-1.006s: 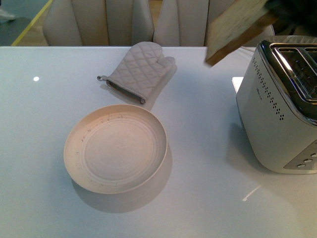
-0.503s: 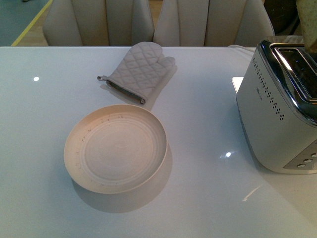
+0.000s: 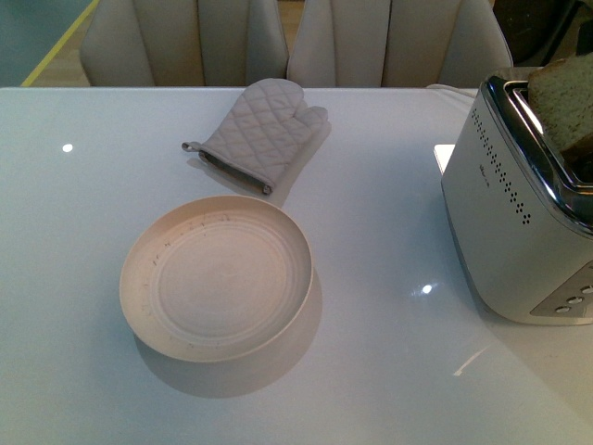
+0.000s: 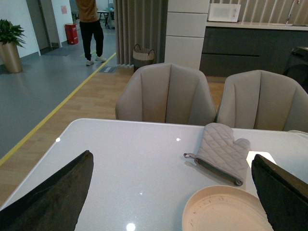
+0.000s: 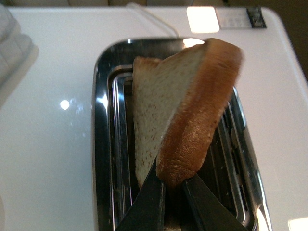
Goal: Put bread into toaster
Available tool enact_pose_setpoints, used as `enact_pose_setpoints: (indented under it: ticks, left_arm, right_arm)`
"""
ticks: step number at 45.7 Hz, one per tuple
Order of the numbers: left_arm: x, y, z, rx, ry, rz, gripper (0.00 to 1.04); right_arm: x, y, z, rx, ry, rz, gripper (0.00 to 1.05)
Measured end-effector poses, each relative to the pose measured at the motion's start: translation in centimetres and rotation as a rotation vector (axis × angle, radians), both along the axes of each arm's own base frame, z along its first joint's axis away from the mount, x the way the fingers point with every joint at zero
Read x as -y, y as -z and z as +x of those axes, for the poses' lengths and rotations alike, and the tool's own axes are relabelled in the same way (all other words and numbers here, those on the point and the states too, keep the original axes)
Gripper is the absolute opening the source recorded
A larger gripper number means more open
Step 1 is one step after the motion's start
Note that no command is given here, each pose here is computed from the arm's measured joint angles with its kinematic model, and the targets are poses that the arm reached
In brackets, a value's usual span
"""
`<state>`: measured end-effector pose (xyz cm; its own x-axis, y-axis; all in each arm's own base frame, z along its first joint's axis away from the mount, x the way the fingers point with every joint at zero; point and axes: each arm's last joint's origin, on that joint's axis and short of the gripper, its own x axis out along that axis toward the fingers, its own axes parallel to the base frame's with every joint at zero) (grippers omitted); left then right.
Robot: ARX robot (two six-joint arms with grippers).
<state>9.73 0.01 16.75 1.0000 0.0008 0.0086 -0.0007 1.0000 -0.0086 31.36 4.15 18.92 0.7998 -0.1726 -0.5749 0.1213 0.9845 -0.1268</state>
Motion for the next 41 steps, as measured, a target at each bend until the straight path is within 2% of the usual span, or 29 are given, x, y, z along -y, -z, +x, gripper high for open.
enact_pose_setpoints:
  ticks: [8,10,15,16,20,24,35,41]
  left_arm:
    - [0.0,0.0,0.0,0.0,0.0,0.0,0.98]
    - [0.0,0.0,0.0,0.0,0.0,0.0,0.98]
    - [0.0,0.0,0.0,0.0,0.0,0.0,0.98]
    - [0.0,0.0,0.0,0.0,0.0,0.0,0.98]
    - [0.0,0.0,0.0,0.0,0.0,0.0,0.98]
    - [0.0,0.0,0.0,0.0,0.0,0.0,0.98]
    - [0.0,0.0,0.0,0.0,0.0,0.0,0.98]
    - [0.0,0.0,0.0,0.0,0.0,0.0,0.98]
  right_arm:
    - [-0.1,2.0,0.2,-0.077,0.02,0.004,0.03]
    - [-0.1,2.2,0.2,-0.079,0.022,0.008,0.07]
    - [0.0,2.5,-0.1,-0.065,0.019,0.043,0.27]
    - [0.0,2.6,-0.1,-0.066,0.024,0.048,0.28]
    - [0.1,3.0,-0.4,-0.089,0.022,0.058,0.11]
    - [0.3,3.2,-0.7,-0.125,0.027,0.057,0.03]
    - [1.2,1.3,-0.9,-0.148,0.021,0.063,0.03]
    - [1.6,-0.7,-0.6,-0.151,-0.025,0.098,0.03]
